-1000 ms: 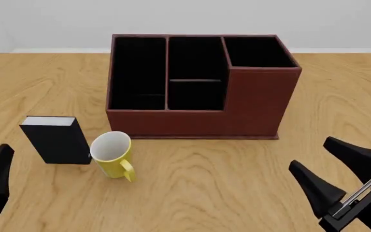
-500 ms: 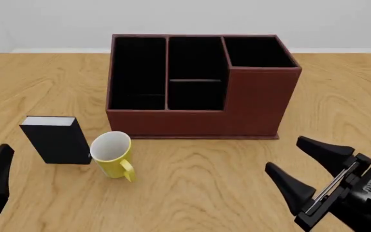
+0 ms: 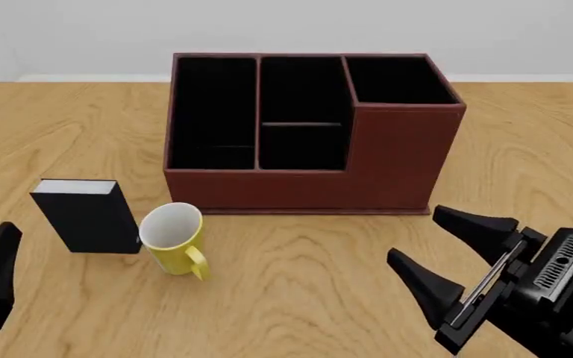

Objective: Pick up the yellow and white mug and place it to the right of the caddy.

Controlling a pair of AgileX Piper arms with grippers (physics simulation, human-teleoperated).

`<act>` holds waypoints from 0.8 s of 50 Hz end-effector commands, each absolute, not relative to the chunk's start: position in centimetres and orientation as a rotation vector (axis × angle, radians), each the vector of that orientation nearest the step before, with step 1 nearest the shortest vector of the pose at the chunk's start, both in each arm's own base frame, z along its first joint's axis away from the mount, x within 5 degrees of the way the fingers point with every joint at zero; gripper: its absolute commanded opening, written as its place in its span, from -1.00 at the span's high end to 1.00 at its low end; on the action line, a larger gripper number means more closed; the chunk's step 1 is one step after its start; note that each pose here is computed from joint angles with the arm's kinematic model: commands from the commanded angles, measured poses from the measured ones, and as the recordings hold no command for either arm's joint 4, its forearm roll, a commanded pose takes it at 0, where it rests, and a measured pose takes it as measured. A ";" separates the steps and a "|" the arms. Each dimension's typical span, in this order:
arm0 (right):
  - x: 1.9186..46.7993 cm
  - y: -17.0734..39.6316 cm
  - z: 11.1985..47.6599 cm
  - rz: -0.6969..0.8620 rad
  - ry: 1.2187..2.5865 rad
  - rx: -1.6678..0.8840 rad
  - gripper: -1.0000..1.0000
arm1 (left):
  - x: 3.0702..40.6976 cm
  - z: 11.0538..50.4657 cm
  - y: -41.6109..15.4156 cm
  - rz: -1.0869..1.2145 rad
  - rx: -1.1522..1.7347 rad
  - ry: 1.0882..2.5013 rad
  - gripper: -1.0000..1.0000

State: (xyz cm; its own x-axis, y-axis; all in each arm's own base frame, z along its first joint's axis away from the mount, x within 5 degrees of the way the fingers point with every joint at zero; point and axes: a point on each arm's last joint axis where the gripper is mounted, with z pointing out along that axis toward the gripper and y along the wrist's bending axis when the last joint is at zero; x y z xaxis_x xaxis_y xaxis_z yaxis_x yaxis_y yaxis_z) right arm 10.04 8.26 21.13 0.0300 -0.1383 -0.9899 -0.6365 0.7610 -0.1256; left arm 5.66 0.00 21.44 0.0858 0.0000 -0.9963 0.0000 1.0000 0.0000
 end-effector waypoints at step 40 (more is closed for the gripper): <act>12.2 13.2 18.4 0.545 1.549 -0.766 -1.00 | 5.7 21.4 0.0 0.000 0.000 1.485 -1.00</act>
State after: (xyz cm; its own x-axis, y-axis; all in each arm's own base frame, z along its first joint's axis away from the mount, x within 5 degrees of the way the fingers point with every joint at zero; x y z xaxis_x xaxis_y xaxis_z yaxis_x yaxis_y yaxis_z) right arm 11.93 12.40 18.71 -0.0108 -0.1573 -0.9875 -0.7255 0.6808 -0.1005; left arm 5.66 0.00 21.44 0.0858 0.0000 -0.9963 0.0000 1.0000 0.0000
